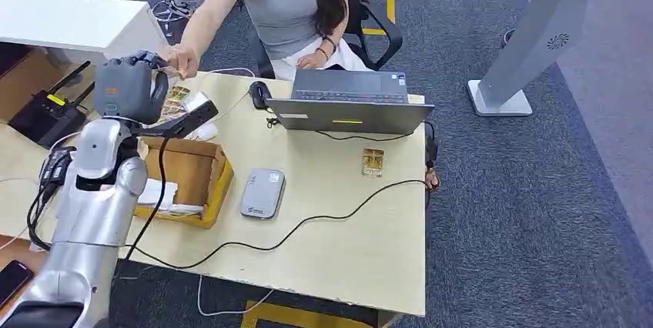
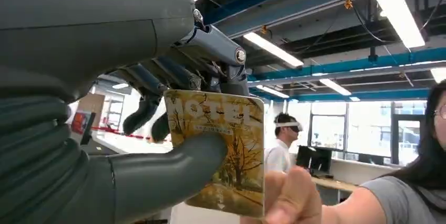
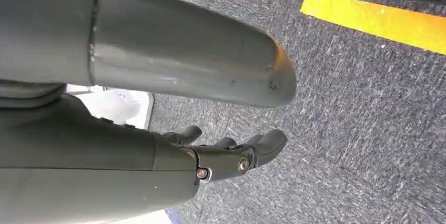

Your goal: Pass the card to the sensor for recognition and then transmit it.

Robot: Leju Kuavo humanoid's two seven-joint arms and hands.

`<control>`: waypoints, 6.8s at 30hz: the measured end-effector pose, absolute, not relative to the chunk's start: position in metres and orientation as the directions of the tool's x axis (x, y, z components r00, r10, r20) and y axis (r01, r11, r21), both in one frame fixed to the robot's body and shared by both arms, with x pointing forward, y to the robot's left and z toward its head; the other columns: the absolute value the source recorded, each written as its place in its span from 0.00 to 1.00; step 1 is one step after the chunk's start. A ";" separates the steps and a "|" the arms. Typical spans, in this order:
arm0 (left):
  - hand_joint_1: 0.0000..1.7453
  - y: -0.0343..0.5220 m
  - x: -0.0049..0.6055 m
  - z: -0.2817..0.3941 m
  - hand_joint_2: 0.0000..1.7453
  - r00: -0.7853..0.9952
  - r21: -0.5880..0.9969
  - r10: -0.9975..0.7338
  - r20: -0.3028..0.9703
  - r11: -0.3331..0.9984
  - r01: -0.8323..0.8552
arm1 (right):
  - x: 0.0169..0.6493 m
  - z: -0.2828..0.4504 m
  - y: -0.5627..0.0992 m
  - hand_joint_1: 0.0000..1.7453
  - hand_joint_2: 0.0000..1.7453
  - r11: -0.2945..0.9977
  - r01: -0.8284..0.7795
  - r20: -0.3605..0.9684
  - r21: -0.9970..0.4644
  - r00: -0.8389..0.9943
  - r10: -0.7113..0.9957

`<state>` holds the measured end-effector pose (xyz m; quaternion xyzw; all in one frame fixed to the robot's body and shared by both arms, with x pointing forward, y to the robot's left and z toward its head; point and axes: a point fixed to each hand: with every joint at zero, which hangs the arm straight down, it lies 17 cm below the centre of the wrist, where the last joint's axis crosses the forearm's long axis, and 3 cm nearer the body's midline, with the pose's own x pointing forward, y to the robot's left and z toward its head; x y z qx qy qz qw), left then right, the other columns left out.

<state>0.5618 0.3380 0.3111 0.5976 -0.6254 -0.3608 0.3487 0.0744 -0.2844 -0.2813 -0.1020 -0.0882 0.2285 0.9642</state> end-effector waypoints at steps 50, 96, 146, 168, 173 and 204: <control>1.00 0.188 0.497 0.074 1.00 -0.276 0.999 -0.961 -0.017 -0.027 0.033 | 0.072 -0.282 -0.278 0.00 0.00 0.878 -0.425 0.123 -0.221 0.881 0.458; 0.00 0.305 0.597 0.300 1.00 -0.058 0.915 -0.989 -0.139 -0.105 -0.390 | 0.071 -0.282 -0.274 0.00 0.00 0.881 -0.422 0.123 -0.215 0.883 0.453; 0.00 0.286 0.359 0.116 1.00 -0.188 0.986 -0.977 0.102 0.124 -0.107 | 0.053 -0.283 -0.289 0.00 0.00 0.945 -0.222 0.084 -0.241 0.965 0.248; 0.00 0.334 0.374 0.096 1.00 -0.089 0.998 -0.995 0.047 0.049 -0.026 | 0.052 -0.284 -0.286 0.00 0.00 0.946 -0.233 0.082 -0.226 0.963 0.257; 0.00 0.335 0.376 0.096 1.00 -0.085 0.998 -0.995 0.049 0.051 -0.028 | 0.052 -0.284 -0.285 0.00 0.00 0.945 -0.240 0.081 -0.223 0.961 0.263; 1.00 0.351 0.406 0.061 1.00 0.020 0.997 -0.999 0.050 0.051 0.057 | 0.052 -0.284 -0.284 0.00 0.00 0.939 -0.274 0.078 -0.209 0.952 0.295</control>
